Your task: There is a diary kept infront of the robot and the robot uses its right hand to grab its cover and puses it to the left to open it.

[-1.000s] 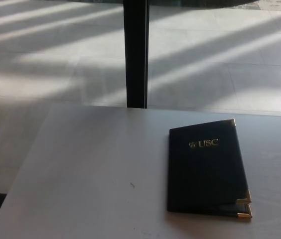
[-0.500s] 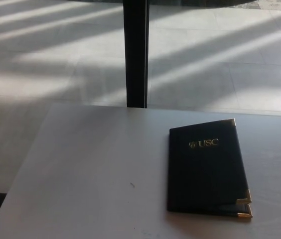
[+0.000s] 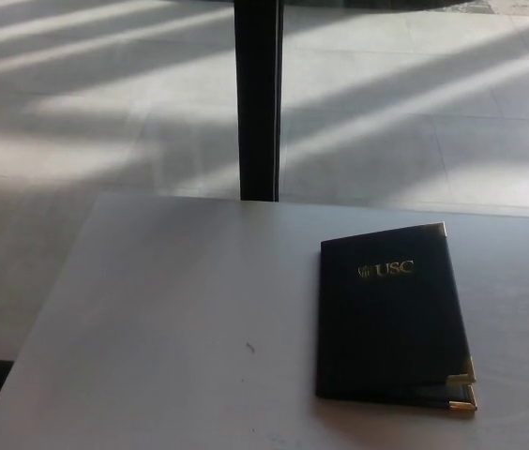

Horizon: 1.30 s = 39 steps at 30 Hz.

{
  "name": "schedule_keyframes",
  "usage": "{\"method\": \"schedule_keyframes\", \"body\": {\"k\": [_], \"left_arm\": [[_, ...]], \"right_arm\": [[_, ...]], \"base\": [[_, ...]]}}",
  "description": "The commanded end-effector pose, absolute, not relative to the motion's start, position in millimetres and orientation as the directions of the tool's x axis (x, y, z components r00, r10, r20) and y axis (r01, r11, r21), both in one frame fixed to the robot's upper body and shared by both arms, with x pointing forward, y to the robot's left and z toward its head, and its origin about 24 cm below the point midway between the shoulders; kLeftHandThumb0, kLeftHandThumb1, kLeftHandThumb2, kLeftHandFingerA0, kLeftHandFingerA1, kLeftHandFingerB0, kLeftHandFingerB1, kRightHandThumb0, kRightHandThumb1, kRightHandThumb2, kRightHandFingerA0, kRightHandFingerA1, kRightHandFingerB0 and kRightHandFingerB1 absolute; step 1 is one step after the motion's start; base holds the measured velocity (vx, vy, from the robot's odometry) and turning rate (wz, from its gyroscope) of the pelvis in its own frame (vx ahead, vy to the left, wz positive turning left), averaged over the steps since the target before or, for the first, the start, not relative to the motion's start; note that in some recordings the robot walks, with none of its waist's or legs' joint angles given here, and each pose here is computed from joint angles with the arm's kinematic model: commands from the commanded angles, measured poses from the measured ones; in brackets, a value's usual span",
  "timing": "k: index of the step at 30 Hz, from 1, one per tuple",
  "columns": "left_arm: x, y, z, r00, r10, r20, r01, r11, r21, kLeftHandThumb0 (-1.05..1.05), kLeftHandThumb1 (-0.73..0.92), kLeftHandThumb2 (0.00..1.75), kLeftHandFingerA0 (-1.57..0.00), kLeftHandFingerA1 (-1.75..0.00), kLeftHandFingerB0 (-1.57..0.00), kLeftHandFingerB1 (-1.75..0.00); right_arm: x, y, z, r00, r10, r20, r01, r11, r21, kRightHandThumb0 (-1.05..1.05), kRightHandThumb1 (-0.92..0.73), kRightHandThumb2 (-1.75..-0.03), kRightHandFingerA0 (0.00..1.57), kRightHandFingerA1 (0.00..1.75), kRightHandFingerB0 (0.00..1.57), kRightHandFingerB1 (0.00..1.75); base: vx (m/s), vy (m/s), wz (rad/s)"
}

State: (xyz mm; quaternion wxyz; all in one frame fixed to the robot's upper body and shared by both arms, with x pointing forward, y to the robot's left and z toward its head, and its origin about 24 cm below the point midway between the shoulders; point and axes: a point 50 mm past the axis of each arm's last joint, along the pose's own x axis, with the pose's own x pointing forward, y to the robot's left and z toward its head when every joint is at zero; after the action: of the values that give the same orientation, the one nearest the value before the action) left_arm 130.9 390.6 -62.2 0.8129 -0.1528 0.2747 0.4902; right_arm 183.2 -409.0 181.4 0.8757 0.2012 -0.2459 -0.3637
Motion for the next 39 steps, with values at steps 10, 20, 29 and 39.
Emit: {"method": "schedule_keyframes", "body": {"k": [10, 20, 29, 39], "left_arm": [[131, 402, -53, 0.319, 0.738, -0.595, -0.91, 0.415, 0.027, -0.83, 0.92, 0.96, -0.34, -0.84, -0.29, -0.67], [132, 401, -55, 0.309, 0.737, -0.601, -0.914, 0.404, 0.026, -0.83, 0.92, 0.95, -0.35, -0.83, -0.31, -0.67], [131, 400, -55, 0.317, 0.739, -0.594, -0.911, 0.412, 0.026, -0.82, 0.92, 0.97, -0.35, -0.86, -0.29, -0.68], [134, 400, -53, 0.324, 0.736, -0.594, -0.908, 0.417, 0.021, -0.84, 0.92, 0.97, -0.34, -0.85, -0.29, -0.68]], "right_arm": [[247, -298, 124, 0.917, -0.397, -0.029, 0.317, 0.687, 0.654, -0.79, -0.9, -0.66, 0.34, 0.47, 0.26, 0.43], [265, -250, 90, 0.94, -0.298, -0.165, 0.326, 0.643, 0.693, -0.77, -0.92, -0.7, 0.31, 0.46, 0.24, 0.41], [272, -237, 68, 0.939, -0.251, -0.233, 0.342, 0.638, 0.69, -0.82, -0.92, -0.69, 0.3, 0.5, 0.24, 0.44], [273, -233, 49, 0.918, -0.26, -0.301, 0.397, 0.641, 0.657, -0.85, -0.92, -0.68, 0.31, 0.5, 0.26, 0.45]], "base": [[0.0, 0.0, 0.0], [0.0, 0.0, 0.0], [0.0, 0.0, 0.0], [0.0, 0.0, 0.0]]}}
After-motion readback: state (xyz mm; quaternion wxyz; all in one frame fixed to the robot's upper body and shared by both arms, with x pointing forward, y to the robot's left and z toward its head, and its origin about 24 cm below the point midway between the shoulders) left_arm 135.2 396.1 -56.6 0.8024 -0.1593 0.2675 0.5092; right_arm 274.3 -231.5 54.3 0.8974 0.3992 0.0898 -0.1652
